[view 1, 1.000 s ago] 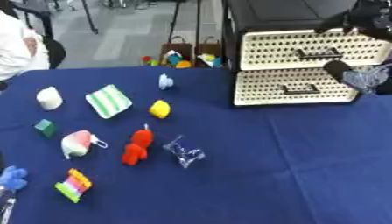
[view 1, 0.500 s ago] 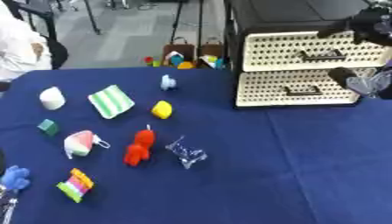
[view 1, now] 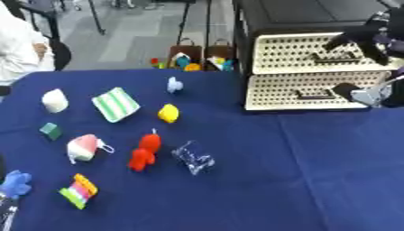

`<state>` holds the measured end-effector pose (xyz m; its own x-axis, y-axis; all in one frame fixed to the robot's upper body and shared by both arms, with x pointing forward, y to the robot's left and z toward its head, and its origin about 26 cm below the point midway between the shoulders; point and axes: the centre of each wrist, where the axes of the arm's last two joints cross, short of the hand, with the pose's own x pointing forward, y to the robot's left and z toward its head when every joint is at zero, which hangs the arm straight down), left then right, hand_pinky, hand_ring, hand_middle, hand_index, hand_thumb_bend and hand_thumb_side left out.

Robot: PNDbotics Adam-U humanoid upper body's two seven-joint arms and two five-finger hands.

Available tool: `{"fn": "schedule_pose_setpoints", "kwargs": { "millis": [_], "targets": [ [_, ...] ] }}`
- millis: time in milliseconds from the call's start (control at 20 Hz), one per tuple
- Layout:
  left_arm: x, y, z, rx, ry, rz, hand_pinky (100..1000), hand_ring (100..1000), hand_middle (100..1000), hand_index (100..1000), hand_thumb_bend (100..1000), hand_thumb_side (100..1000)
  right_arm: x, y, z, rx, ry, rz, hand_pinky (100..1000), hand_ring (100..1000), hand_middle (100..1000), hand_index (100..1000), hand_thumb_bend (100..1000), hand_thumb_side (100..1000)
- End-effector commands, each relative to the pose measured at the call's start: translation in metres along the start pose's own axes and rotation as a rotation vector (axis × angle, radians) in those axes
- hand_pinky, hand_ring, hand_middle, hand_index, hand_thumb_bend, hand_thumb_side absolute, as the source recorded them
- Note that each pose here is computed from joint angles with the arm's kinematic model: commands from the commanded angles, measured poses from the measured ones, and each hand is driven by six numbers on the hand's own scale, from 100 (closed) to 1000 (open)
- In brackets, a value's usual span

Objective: Pick up objects from table and place into drawer.

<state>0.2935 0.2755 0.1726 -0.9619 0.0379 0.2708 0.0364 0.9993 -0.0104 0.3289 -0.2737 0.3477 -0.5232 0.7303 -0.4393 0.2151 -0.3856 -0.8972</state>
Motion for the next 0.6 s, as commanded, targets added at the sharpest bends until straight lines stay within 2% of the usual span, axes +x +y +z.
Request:
{"fn": "schedule_pose_setpoints", "kwargs": {
  "millis": [50,600],
  "targets": [
    [0.003,-0.001,-0.007,-0.016,-0.024,0.005,633,799,749,893,165,854,-0.007,-0.005,0.002,-0.026,0.059,0.038,400,572,776,896,338,651],
    [0.002,-0.003,-0.007,-0.016,-0.027,0.009,633,799,749,893,156,861,-0.011,0.011,-0.008,-0.057,0.177,0.108,385,565,748,880,316,659]
  ]
}}
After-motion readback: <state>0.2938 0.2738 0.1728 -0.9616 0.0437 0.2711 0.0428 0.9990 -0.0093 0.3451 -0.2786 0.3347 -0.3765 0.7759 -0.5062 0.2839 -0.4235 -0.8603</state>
